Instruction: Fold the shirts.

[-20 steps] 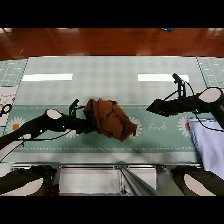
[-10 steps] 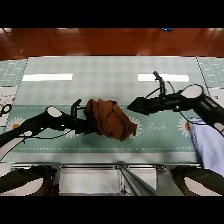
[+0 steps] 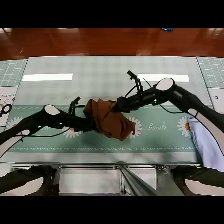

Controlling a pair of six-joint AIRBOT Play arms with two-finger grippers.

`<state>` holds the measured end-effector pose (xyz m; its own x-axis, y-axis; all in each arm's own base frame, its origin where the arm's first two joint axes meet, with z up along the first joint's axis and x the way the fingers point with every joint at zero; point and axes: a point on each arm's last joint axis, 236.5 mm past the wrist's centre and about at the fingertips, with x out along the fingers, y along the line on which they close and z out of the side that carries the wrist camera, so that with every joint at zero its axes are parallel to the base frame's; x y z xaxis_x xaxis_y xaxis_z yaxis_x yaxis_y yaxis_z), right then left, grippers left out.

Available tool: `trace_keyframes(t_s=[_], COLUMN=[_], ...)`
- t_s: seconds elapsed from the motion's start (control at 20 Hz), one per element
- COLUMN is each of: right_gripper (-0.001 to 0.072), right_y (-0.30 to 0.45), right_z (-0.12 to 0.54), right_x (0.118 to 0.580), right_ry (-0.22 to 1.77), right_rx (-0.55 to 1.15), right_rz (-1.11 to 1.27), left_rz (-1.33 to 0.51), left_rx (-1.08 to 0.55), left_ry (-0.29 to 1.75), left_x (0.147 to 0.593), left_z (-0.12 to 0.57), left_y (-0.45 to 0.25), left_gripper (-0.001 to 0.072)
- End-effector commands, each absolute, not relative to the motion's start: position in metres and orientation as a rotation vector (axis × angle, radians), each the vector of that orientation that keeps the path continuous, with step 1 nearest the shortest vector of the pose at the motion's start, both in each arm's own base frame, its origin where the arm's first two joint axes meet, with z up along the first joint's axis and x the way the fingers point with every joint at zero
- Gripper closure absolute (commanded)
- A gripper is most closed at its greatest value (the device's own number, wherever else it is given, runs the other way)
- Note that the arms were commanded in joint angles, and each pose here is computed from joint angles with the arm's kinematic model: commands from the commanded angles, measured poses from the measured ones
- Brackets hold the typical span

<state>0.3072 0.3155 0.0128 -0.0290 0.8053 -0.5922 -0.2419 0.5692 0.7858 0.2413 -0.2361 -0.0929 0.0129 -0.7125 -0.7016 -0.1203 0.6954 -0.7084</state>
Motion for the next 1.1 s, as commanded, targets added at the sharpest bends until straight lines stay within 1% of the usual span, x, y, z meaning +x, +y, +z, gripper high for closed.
trace_keyframes(t_s=[0.0,0.1,0.15,0.2,0.3,0.35,0.45,0.5,0.6,0.7,0.8,0.95,1.05], right_gripper=[0.0683,0.0683,0.0683,0.0683,0.0683,0.0683,0.0683,0.0683,0.0683,0.0683,0.0683,0.0683,0.0683], right_y=[0.290,0.261,0.248,0.236,0.217,0.209,0.198,0.193,0.175,0.152,0.122,0.085,0.084], right_z=[0.049,0.109,0.145,0.183,0.269,0.306,0.370,0.396,0.426,0.442,0.449,0.440,0.418], right_x=[0.340,0.382,0.398,0.410,0.417,0.412,0.389,0.373,0.344,0.313,0.285,0.245,0.228], right_ry=[1.281,1.121,1.030,0.933,0.727,0.641,0.494,0.427,0.345,0.307,0.304,0.366,0.431], right_rx=[0.393,0.304,0.269,0.233,0.150,0.111,0.045,0.028,-0.017,-0.077,-0.116,-0.113,-0.087], right_rz=[0.900,0.830,0.800,0.777,0.744,0.730,0.717,0.710,0.662,0.589,0.488,0.365,0.368], left_rz=[-0.588,-0.612,-0.620,-0.626,-0.622,-0.621,-0.618,-0.617,-0.617,-0.616,-0.628,-0.657,-0.666], left_rx=[-0.752,-0.759,-0.745,-0.716,-0.663,-0.628,-0.542,-0.497,-0.409,-0.332,-0.285,-0.221,-0.151], left_ry=[1.374,1.159,1.019,0.877,0.626,0.514,0.295,0.206,0.056,-0.041,-0.083,-0.084,0.005], left_x=[0.279,0.319,0.339,0.352,0.360,0.357,0.337,0.323,0.291,0.261,0.234,0.201,0.187], left_z=[-0.042,0.027,0.073,0.123,0.222,0.269,0.361,0.398,0.461,0.502,0.523,0.523,0.499], left_y=[-0.223,-0.202,-0.188,-0.173,-0.147,-0.136,-0.120,-0.115,-0.112,-0.114,-0.122,-0.137,-0.145], left_gripper=[0.0692,0.0693,0.0693,0.0693,0.0693,0.0693,0.0693,0.0693,0.0693,0.0693,0.0693,0.0693,0.0693])
